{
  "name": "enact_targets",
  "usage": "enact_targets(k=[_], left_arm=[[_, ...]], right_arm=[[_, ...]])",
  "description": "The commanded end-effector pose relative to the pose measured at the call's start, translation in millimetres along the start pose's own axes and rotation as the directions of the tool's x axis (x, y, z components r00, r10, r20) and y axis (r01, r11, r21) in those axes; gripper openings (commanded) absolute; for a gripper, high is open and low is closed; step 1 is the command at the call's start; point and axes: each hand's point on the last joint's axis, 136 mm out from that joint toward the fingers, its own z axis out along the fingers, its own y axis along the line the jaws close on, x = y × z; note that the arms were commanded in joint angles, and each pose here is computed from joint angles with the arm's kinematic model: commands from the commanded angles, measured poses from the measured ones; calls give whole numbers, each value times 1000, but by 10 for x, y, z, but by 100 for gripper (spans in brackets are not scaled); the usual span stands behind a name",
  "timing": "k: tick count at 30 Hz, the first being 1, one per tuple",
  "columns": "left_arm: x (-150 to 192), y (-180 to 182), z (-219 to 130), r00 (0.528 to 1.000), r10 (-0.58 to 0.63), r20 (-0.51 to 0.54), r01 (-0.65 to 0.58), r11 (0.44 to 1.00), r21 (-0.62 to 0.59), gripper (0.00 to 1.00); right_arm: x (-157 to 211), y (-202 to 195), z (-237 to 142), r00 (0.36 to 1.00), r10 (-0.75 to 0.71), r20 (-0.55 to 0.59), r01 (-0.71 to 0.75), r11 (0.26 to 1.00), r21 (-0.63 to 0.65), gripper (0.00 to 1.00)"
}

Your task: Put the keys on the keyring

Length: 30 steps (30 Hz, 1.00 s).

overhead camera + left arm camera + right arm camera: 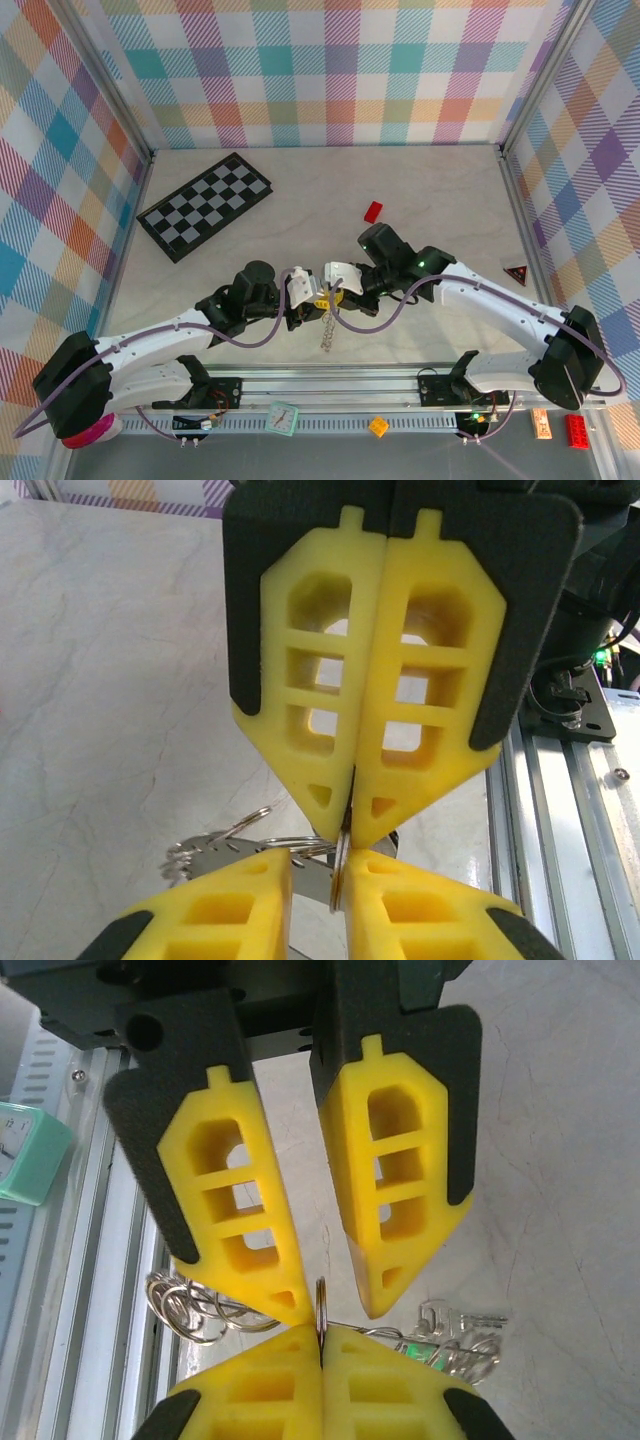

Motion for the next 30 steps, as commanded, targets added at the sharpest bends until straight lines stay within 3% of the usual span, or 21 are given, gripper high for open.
enact_targets(k=[1,7,8,10,12,20,26,30], left_arm=[[-161,-15,7,999,26,32,-27,999,18,13],[-141,-34,-1,999,30,26,-31,999,25,0],[-136,-35,-2,999,32,26,-32,999,24,0],[-137,-27,-11,999,35,35,-35,999,16,0],[-143,-17,-13,998,38,48,-38,999,7,0],[-172,33,-21,993,59,105,-56,998,-35,0],[-207,87,-39,990,68,127,-59,996,-73,0],[-190,99,-29,990,66,122,-57,995,-77,0]], right_arm=[[-171,49,-31,998,-55,40,56,998,-27,0],[-222,62,-74,996,-41,85,42,999,-9,0],[-218,40,-92,995,-30,92,29,1000,11,7],[-171,-12,-132,994,1,106,-7,998,57,32],[-95,-49,-158,994,15,108,-27,994,105,41],[95,-70,-198,978,173,115,-191,967,169,42],[-49,-147,-215,905,374,202,-404,904,138,42],[-32,-149,-199,862,468,192,-494,861,118,41]])
